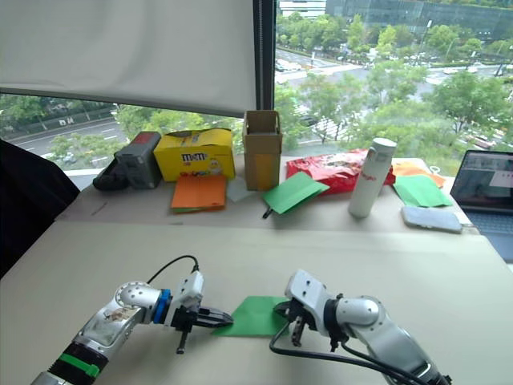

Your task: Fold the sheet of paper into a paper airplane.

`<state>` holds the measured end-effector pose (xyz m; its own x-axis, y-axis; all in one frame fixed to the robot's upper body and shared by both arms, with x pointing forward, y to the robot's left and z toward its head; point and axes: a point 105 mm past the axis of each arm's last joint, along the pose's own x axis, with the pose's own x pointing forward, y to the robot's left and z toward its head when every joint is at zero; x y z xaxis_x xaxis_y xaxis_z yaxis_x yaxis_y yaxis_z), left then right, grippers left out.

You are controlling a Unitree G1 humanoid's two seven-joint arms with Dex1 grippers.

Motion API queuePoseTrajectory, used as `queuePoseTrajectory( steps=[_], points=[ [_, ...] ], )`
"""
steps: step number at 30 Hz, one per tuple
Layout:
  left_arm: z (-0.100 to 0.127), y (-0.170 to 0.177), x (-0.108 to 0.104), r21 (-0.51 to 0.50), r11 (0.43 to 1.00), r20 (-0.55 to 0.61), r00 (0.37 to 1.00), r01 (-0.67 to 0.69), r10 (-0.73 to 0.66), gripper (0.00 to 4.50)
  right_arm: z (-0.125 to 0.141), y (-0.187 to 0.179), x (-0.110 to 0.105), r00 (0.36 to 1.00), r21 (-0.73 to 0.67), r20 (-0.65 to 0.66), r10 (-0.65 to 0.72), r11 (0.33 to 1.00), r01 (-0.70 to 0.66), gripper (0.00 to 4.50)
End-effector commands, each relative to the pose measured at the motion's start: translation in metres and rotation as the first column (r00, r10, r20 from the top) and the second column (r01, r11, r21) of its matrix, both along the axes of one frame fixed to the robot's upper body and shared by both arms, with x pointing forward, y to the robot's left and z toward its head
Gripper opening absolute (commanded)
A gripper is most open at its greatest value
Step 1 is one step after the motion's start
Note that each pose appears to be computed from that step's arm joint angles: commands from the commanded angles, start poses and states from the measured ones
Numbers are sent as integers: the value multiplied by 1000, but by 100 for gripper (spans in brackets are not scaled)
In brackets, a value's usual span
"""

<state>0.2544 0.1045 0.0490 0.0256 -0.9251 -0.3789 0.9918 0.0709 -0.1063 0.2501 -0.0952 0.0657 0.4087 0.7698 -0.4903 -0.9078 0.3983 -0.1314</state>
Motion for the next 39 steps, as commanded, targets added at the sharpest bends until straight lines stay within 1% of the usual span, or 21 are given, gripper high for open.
queuePoseTrajectory(
  steps=[1,5,8,10,14,17,19,21,23,25,27,28,32,33,34,39],
  points=[
    [16,-4,0,-49,999,19,1000,3,-2,4,12,6,-4,1000,41,18,22,999,-23,0],
    [21,2,-11,-29,1000,11,1000,10,-10,4,13,5,-4,1000,43,21,9,999,-10,0],
    [11,7,-15,23,1000,28,1000,0,-1,4,13,4,-4,1000,43,19,3,999,-3,0],
    [7,9,-14,39,999,36,999,-20,19,4,12,5,-5,1000,44,15,3,999,-4,0],
    [-1,13,-5,59,995,51,995,-87,84,4,12,6,-5,1000,44,12,9,999,-10,0],
    [-7,15,-8,65,994,30,996,-90,88,4,15,5,-4,1000,47,21,8,999,-9,0],
    [-11,14,-12,67,994,18,996,-84,83,4,22,3,-2,1000,85,21,-5,996,3,0],
    [-14,14,-15,71,994,13,997,-81,80,4,30,4,-4,1000,159,-10,-1,987,3,0],
    [-15,12,-17,67,994,5,997,-83,83,4,39,0,-3,997,252,-75,-28,967,47,0],
    [-17,11,-18,65,994,2,996,-84,84,4,42,-8,-1,992,294,-114,-58,952,89,0],
    [-18,10,-19,63,994,0,996,-85,85,0,44,-17,5,985,313,-135,-104,939,142,58],
    [-18,10,-20,62,994,-1,996,-85,85,0,43,-21,6,982,315,-145,-117,936,158,78],
    [-23,10,-22,79,994,2,997,-73,73,0,30,-43,19,951,265,-211,-225,924,277,218],
    [-24,10,-22,85,994,3,998,-70,70,0,26,-47,21,943,260,-229,-242,918,299,254],
    [-25,11,-22,85,994,2,997,-71,71,0,23,-48,21,936,264,-258,-241,914,308,281],
    [-29,12,-23,90,994,0,998,-70,70,0,10,-41,14,891,314,-418,-174,893,322,281]
  ],
)
